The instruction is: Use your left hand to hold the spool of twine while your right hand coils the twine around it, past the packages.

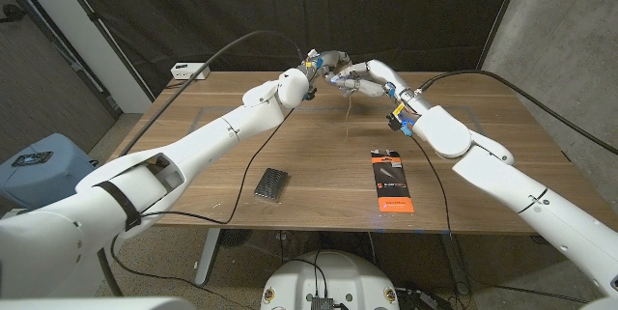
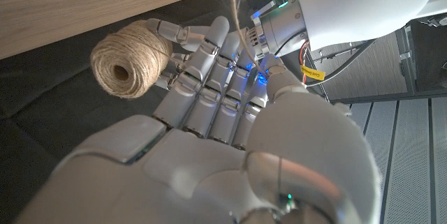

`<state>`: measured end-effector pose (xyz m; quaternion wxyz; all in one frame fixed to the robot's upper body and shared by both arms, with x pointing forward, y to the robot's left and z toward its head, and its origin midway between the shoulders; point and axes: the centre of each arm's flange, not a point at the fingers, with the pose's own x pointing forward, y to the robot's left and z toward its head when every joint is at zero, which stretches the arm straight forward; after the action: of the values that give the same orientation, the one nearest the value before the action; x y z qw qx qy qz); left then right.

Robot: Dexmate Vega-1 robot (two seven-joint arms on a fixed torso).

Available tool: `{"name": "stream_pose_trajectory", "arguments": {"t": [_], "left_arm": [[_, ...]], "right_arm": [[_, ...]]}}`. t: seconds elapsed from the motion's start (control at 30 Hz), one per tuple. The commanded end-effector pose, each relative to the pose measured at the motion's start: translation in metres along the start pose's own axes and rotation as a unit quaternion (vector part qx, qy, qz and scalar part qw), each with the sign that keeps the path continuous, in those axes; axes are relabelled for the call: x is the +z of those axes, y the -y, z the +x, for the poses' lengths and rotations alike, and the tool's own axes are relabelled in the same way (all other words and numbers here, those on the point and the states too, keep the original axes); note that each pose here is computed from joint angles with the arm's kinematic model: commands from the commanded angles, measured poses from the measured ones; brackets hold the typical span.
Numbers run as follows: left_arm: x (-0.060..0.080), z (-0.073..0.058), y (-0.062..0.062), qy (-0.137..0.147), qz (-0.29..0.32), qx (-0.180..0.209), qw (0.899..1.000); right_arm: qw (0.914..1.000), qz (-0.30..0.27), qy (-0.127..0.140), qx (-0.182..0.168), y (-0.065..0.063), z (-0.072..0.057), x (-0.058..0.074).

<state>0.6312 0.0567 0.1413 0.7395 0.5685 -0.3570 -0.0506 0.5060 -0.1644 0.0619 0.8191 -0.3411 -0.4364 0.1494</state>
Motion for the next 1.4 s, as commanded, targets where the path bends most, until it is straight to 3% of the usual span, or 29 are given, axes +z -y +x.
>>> {"name": "stream_pose_trajectory", "arguments": {"t": [0.03,0.73,1.4], "left_arm": [[0.003,-0.001,0.004,0.008,0.006,-0.003,1.000],[0.008,0.000,0.013,0.021,0.008,-0.014,1.000],[0.015,-0.002,0.025,0.031,0.016,-0.028,0.999]], "right_arm": [[0.9998,-0.005,0.018,-0.011,0.009,0.007,0.006],[0.9990,0.004,0.035,-0.026,0.019,0.013,0.013],[0.9961,0.014,0.075,-0.044,0.030,0.017,0.030]]}}
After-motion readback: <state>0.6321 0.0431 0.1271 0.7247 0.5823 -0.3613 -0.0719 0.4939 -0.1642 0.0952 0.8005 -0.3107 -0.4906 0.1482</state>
